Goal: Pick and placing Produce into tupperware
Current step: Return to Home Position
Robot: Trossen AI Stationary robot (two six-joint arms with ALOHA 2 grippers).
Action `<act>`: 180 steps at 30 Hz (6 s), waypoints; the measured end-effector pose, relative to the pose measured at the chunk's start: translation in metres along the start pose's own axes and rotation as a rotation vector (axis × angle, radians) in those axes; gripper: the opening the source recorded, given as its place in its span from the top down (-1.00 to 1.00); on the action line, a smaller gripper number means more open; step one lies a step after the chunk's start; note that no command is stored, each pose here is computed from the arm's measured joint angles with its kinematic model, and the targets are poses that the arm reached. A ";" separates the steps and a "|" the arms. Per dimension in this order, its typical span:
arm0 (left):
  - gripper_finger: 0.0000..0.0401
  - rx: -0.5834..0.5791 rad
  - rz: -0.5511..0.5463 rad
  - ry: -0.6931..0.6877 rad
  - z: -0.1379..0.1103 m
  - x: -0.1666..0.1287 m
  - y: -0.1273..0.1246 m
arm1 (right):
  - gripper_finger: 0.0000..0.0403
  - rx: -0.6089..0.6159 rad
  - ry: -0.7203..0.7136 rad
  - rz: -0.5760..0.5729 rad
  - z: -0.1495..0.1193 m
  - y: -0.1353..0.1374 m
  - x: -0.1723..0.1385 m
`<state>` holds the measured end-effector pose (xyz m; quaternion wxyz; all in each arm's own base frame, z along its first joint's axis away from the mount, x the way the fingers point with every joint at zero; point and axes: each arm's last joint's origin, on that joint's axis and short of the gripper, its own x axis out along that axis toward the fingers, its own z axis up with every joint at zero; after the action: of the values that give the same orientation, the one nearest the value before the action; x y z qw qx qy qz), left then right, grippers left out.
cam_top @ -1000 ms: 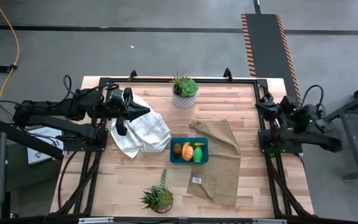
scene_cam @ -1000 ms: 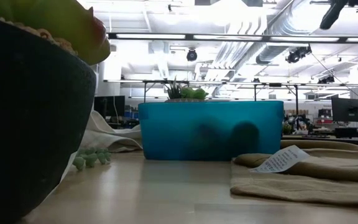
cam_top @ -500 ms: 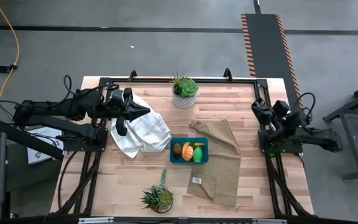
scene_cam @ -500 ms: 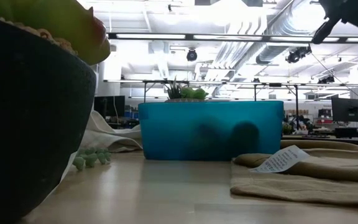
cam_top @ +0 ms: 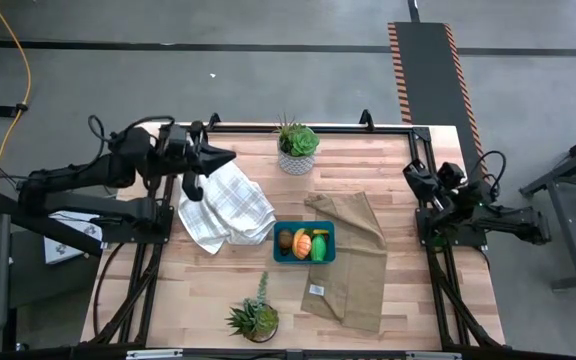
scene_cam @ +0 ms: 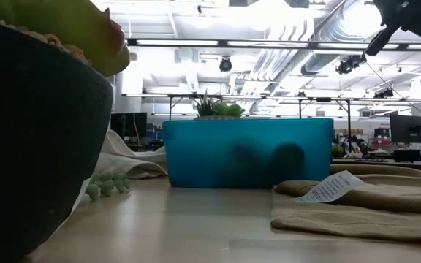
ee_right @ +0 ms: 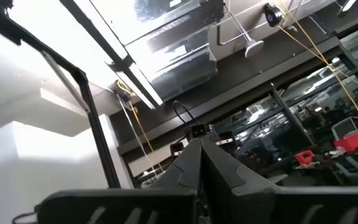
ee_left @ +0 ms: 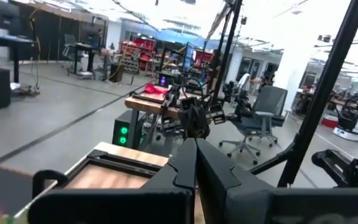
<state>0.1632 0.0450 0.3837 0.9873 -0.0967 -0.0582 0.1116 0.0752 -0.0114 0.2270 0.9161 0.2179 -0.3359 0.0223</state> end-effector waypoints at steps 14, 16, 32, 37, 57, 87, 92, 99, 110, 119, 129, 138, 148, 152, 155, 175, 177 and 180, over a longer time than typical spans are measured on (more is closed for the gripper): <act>1.00 -0.096 -0.069 -0.079 -0.051 -0.033 0.020 | 1.00 0.096 -0.024 -0.033 0.001 -0.001 0.000; 1.00 -0.124 -0.079 -0.117 -0.065 -0.045 0.022 | 1.00 0.101 -0.025 -0.033 0.001 -0.001 0.000; 1.00 -0.136 -0.030 -0.207 -0.136 -0.084 0.034 | 1.00 0.128 -0.060 -0.077 0.002 -0.002 0.000; 1.00 -0.090 -0.062 -0.295 -0.139 -0.086 0.034 | 1.00 0.127 -0.085 -0.112 0.003 -0.003 0.000; 1.00 -0.083 -0.106 -0.182 -0.175 -0.083 0.040 | 1.00 0.164 -0.050 -0.140 -0.001 -0.005 0.000; 1.00 -0.082 0.011 0.178 -0.211 -0.082 0.049 | 1.00 0.165 0.000 -0.172 -0.006 -0.008 -0.001; 1.00 -0.088 0.037 0.223 -0.216 -0.083 0.050 | 1.00 0.164 0.005 -0.176 -0.006 -0.008 -0.001; 1.00 -0.082 0.062 0.224 -0.216 -0.083 0.051 | 1.00 0.163 0.014 -0.181 -0.007 -0.009 -0.001; 1.00 -0.103 0.088 0.225 -0.217 -0.083 0.052 | 1.00 0.169 -0.003 -0.086 -0.003 -0.004 0.000; 1.00 -0.103 0.088 0.224 -0.217 -0.083 0.052 | 1.00 -0.002 0.030 0.010 -0.002 0.000 0.000; 1.00 -0.104 0.088 0.225 -0.217 -0.083 0.052 | 1.00 -0.245 0.078 -0.015 -0.007 -0.004 0.000; 1.00 -0.104 0.088 0.225 -0.217 -0.083 0.052 | 1.00 -0.319 0.244 -0.095 -0.022 -0.013 -0.003; 1.00 -0.104 0.088 0.225 -0.217 -0.083 0.052 | 1.00 -0.410 0.487 -0.180 -0.041 -0.025 -0.013; 1.00 -0.104 0.088 0.225 -0.217 -0.083 0.052 | 1.00 -0.491 0.521 -0.222 -0.044 -0.028 -0.015; 1.00 -0.104 0.088 0.225 -0.217 -0.083 0.052 | 1.00 -0.550 0.525 -0.230 -0.044 -0.028 -0.015; 1.00 -0.104 0.088 0.224 -0.217 -0.083 0.052 | 1.00 -0.693 0.648 -0.166 -0.051 -0.031 -0.020; 1.00 -0.104 0.089 0.224 -0.217 -0.083 0.052 | 1.00 -0.695 0.649 -0.162 -0.051 -0.031 -0.020; 1.00 -0.104 0.089 0.224 -0.217 -0.083 0.052 | 1.00 -0.702 0.658 -0.144 -0.051 -0.031 -0.020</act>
<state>0.1014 0.0368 0.1544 0.9754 -0.1621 0.0513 0.1403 0.0963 -0.0158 0.1674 0.9911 -0.1003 0.0004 -0.0878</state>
